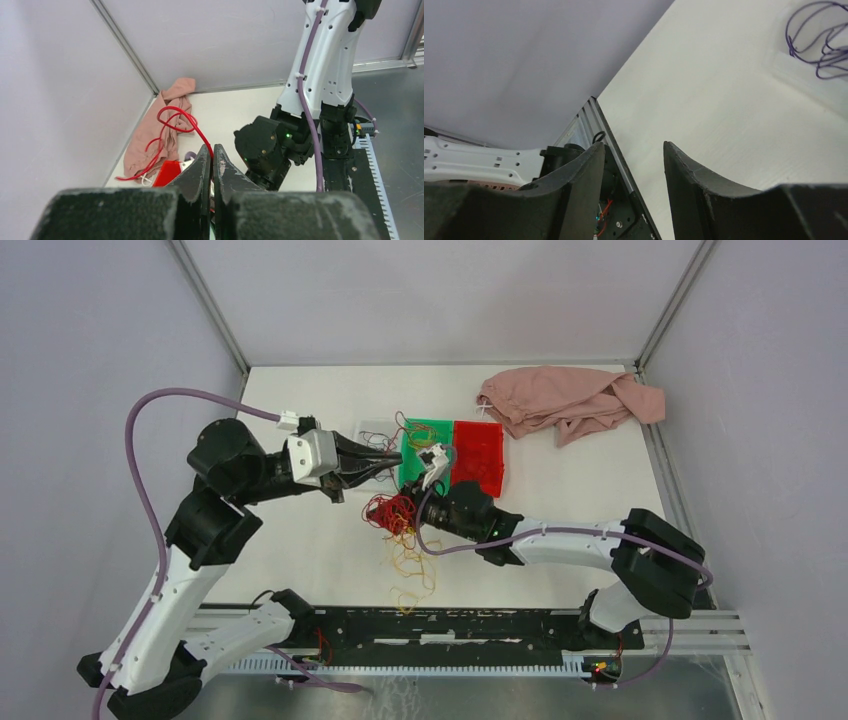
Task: Untangle the cables
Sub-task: Untie the cable.
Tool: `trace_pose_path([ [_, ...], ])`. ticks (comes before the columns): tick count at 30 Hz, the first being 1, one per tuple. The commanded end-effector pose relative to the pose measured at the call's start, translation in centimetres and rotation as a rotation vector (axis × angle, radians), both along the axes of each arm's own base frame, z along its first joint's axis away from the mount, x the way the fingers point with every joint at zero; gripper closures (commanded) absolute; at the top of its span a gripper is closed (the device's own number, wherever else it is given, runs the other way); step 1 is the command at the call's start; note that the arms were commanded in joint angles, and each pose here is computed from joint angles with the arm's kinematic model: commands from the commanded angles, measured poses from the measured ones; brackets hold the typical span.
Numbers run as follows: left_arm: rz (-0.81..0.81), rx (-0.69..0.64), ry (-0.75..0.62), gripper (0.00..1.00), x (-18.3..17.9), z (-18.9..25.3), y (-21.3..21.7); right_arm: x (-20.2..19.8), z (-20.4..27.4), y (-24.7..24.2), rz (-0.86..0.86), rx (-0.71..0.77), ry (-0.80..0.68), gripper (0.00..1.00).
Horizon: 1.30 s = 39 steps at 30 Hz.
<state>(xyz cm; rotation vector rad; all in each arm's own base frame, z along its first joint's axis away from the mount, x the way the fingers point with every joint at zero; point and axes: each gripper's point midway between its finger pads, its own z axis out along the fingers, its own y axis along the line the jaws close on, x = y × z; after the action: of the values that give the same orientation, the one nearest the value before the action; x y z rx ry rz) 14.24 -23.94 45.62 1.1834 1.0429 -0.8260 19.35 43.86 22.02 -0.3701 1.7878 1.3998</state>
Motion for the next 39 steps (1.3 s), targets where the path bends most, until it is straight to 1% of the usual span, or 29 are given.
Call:
trace_pose_path([
  [1, -0.001, -0.055, -0.103, 0.97, -0.5, 3.3, 0.4, 0.3, -1.3, -1.0, -0.069, 0.025, 0.012, 0.47],
  [4, -0.003, -0.034, -0.093, 0.97, -0.7, 2.4, 0.5, 0.6, -0.9, -2.9, -0.123, 0.021, -0.013, 0.45],
  [9, 0.003, -0.007, -0.054, 0.97, -0.7, 0.0, 0.7, 0.6, 3.5, -5.9, -0.177, 0.022, -0.122, 0.37],
  [13, 0.008, 0.006, -0.035, 0.97, -0.7, -1.3, 0.8, 0.2, 6.2, -8.1, -0.207, 0.024, -0.190, 0.34],
  [16, 0.010, 0.012, -0.030, 0.97, -0.6, -1.7, 0.7, -0.1, 7.2, -9.3, -0.217, 0.020, -0.225, 0.33],
  [19, 0.010, 0.011, -0.033, 0.97, -0.5, -1.7, 0.6, -0.9, 8.1, -9.6, -0.187, 0.034, -0.246, 0.33],
  [24, 0.016, 0.010, -0.042, 0.97, -0.4, -1.4, 0.6, -1.9, 8.7, -9.6, -0.139, 0.059, -0.240, 0.33],
  [36, 0.022, 0.014, -0.051, 0.97, -0.2, -1.5, 0.7, -3.0, 10.4, -11.0, -0.129, 0.123, -0.253, 0.32],
  [39, 0.023, 0.015, -0.051, 0.97, -0.2, -1.6, 0.7, -3.6, 11.1, -10.6, -0.095, 0.151, -0.261, 0.32],
])
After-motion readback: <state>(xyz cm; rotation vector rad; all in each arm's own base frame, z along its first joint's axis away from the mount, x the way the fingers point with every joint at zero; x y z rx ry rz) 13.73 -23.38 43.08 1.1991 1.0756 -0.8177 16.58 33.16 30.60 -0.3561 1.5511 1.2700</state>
